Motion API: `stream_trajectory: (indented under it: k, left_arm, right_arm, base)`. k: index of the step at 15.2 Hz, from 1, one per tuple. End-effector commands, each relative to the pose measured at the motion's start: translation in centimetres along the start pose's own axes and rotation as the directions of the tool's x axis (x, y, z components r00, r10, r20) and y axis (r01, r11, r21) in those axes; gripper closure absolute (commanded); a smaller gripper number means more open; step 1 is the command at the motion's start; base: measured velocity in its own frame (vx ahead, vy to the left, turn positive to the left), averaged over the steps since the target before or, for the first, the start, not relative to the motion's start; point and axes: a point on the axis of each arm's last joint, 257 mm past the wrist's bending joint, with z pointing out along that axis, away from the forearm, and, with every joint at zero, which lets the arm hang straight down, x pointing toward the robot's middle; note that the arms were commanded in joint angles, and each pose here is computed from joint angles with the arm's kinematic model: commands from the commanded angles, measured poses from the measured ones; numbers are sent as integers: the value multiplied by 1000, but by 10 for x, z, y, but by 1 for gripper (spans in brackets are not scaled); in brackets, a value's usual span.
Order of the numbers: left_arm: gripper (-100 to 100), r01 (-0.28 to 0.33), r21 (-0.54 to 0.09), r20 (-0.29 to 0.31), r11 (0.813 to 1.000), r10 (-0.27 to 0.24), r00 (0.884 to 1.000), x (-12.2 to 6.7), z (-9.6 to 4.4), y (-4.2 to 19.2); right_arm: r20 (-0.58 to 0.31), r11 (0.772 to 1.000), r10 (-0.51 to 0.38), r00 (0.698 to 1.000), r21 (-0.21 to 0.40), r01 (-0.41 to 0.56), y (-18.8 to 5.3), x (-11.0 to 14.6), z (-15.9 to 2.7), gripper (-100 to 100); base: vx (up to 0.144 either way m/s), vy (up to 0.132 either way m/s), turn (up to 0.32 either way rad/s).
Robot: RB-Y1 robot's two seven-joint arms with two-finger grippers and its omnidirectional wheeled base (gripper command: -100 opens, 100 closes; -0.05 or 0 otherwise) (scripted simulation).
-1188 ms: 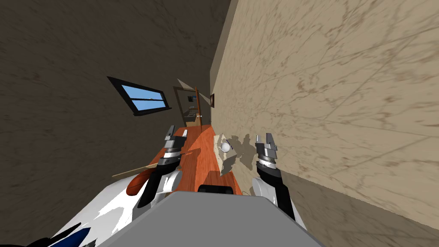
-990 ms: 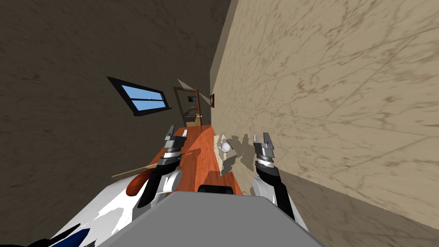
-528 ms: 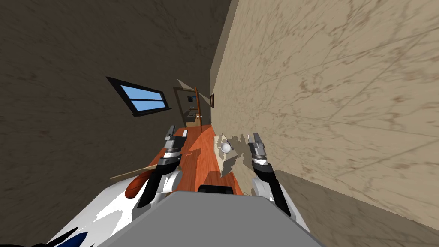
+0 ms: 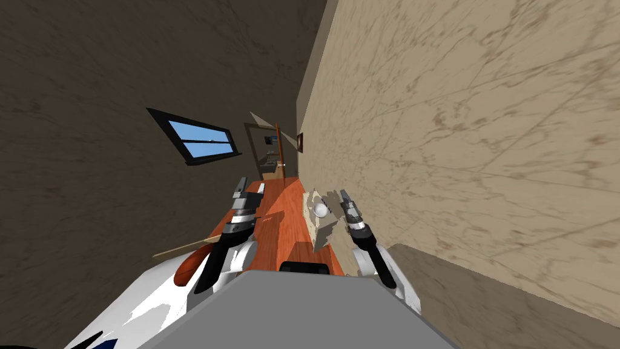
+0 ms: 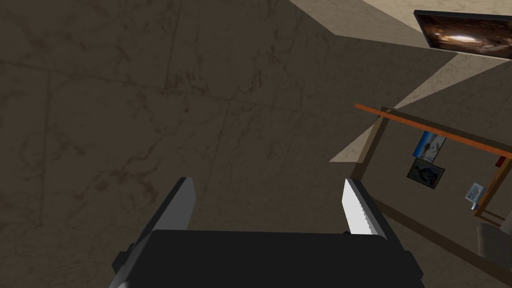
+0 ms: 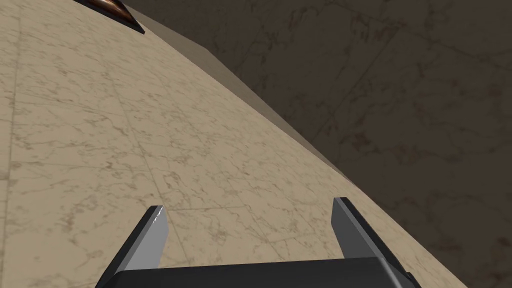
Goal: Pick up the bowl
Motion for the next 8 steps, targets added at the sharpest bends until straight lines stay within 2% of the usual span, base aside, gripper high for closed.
stream_trajectory:
  k: [1, 3, 4, 5, 6, 8]
  left_arm:
    - [0, 0, 0, 0, 1000, 0, 1000, 0, 0, 0]
    - [0, 0, 0, 0, 1000, 0, 1000, 0, 0, 0]
    - [0, 0, 0, 0, 1000, 0, 1000, 0, 0, 0]
    - [0, 0, 0, 0, 1000, 0, 1000, 0, 0, 0]
    - [0, 0, 0, 0, 1000, 0, 1000, 0, 0, 0]
    - [0, 0, 0, 0, 1000, 0, 1000, 0, 0, 0]
  right_arm:
    - [-86, 1000, -18, 996, -3, 18, -9, 28, -1, -100]
    - [-94, 1000, -32, 995, -2, 31, -11, 30, -1, -100]
    - [-159, 999, -47, 986, -4, 47, -19, 50, -2, -100]
    - [-164, 998, -57, 985, -6, 57, -19, 51, -3, -100]
    - [-224, 998, -68, 972, -14, 67, -25, 70, -4, -100]
    - [-235, 996, -85, 968, -12, 84, -28, 73, -5, -100]
  base:
    - [45, 44, -16]
    - [41, 39, -5]
    - [33, 46, -6]
    - [35, 48, -12]
    - [46, 53, -14]
    - [36, 45, -10]
